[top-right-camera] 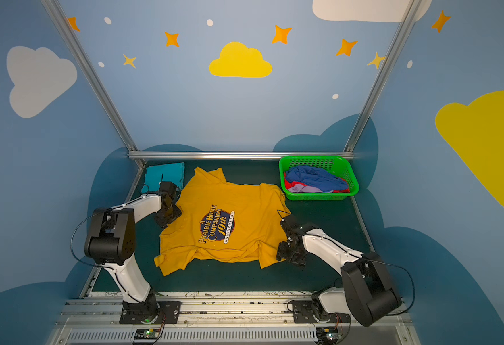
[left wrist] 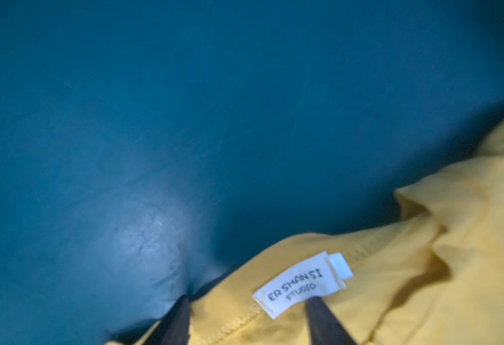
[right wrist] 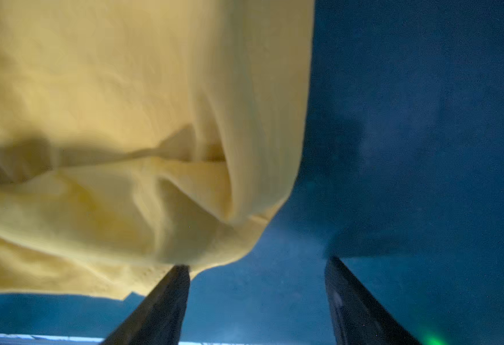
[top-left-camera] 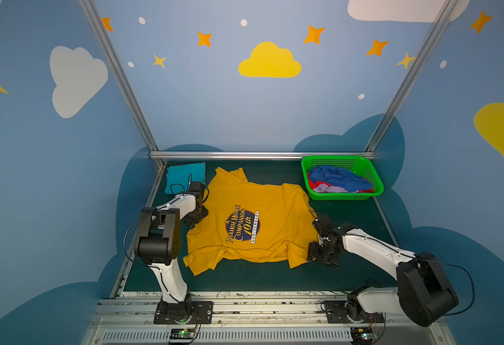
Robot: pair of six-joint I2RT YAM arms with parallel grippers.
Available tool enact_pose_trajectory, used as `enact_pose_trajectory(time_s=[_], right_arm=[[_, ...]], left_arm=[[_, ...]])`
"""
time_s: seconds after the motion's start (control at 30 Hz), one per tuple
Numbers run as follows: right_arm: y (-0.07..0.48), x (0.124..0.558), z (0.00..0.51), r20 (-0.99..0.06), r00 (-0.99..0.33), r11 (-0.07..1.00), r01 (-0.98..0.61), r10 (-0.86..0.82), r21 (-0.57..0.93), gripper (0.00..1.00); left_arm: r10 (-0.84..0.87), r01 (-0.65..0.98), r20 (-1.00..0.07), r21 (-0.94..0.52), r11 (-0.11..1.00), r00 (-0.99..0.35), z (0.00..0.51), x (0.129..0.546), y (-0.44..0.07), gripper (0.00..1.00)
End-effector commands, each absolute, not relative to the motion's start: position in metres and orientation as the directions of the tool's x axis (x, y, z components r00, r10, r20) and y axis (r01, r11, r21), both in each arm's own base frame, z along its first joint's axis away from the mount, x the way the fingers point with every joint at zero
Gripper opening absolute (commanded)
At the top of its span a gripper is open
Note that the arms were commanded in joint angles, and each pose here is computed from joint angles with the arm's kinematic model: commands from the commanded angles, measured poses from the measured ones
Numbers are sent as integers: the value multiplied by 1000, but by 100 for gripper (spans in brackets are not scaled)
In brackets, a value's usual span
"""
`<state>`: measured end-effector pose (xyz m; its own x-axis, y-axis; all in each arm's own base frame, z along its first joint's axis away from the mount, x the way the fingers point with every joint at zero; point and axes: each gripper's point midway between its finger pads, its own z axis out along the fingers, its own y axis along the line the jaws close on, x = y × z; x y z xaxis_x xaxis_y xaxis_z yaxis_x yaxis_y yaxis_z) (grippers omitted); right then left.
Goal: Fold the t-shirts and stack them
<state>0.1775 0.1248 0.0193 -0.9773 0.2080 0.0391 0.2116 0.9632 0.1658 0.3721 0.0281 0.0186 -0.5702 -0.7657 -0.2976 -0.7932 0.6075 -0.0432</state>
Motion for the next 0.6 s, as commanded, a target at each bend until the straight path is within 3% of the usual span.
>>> enact_pose_trajectory(time_s=[0.0, 0.07, 0.1, 0.17, 0.2, 0.37, 0.57], right_arm=[[151, 202, 22, 16, -973, 930, 224, 230, 290, 66], [157, 208, 22, 9, -972, 920, 226, 235, 320, 59], [158, 210, 21, 5, -971, 918, 228, 239, 323, 46], [153, 209, 21, 8, -967, 919, 244, 254, 311, 10], [149, 209, 22, 8, -965, 920, 252, 262, 301, 0], [103, 204, 36, -11, -945, 918, 314, 326, 243, 0], [44, 208, 59, -33, -897, 879, 425, 441, 214, 0]], left_arm=[[-776, -807, -279, -9, 591, -565, 11, 364, 36, 43], [-783, -811, -271, -15, 585, -560, 7, 363, 37, 41], [-788, -815, -267, -17, 579, -555, 5, 362, 39, 38], [-801, -825, -255, -22, 564, -541, 0, 360, 41, 33], [-807, -829, -250, -28, 559, -536, -1, 361, 42, 32], [-830, -844, -219, -48, 534, -512, -10, 362, 47, 13], [-850, -861, -194, -50, 507, -490, -15, 360, 53, 7]])
